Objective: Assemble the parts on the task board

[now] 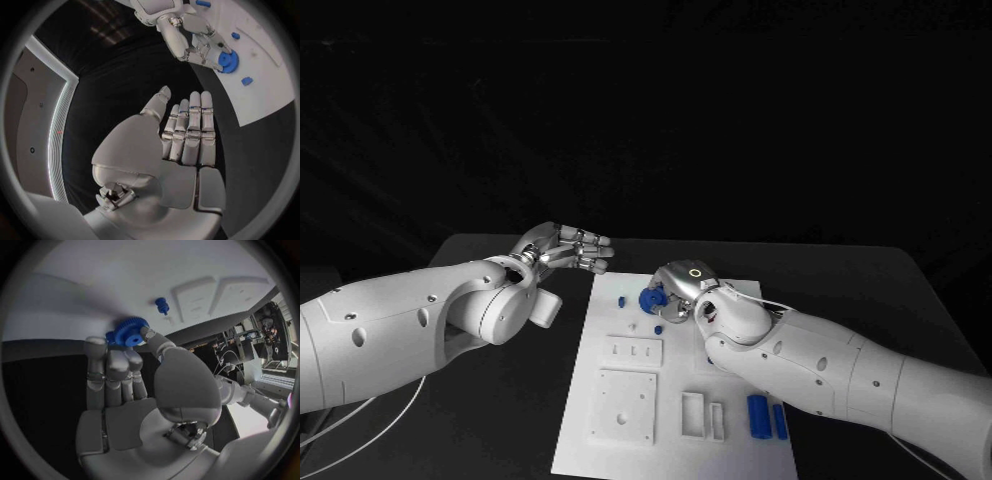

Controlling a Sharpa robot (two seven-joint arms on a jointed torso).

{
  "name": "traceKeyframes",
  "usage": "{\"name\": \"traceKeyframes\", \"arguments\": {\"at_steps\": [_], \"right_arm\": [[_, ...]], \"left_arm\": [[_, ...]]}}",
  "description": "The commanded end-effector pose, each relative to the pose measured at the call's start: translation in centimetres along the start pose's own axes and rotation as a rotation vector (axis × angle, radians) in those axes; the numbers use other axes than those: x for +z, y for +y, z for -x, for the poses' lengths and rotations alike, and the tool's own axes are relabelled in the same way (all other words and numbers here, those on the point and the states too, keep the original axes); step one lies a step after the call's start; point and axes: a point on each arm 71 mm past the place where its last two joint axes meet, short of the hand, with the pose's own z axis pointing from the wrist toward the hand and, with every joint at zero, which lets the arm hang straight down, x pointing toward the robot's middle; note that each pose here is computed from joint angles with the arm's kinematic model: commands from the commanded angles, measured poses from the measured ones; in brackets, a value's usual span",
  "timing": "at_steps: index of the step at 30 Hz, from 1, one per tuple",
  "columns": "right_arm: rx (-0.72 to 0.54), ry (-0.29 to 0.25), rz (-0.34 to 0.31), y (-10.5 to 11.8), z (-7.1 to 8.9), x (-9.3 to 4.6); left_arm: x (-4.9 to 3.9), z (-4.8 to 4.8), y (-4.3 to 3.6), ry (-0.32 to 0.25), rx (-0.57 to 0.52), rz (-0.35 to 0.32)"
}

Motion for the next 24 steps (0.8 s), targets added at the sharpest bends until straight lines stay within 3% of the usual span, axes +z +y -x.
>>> {"name": "traceKeyframes", "arguments": {"at_steps": [1,15,24], "right_arm": [[-0.001,0.023,0.002,0.1,-0.3,0.0],[0.092,-0.026,-0.008,-0.6,0.5,-1.0],[0.187,-0.064,-0.021,-2.1,2.6,-2.3]], "left_arm": [[0.04,-0.25,-0.12,0.017,-0.002,-0.007],[0.04,-0.18,-0.11,0.019,-0.002,-0.008],[-0.08,0.24,0.00,0.008,0.000,-0.006]]}}
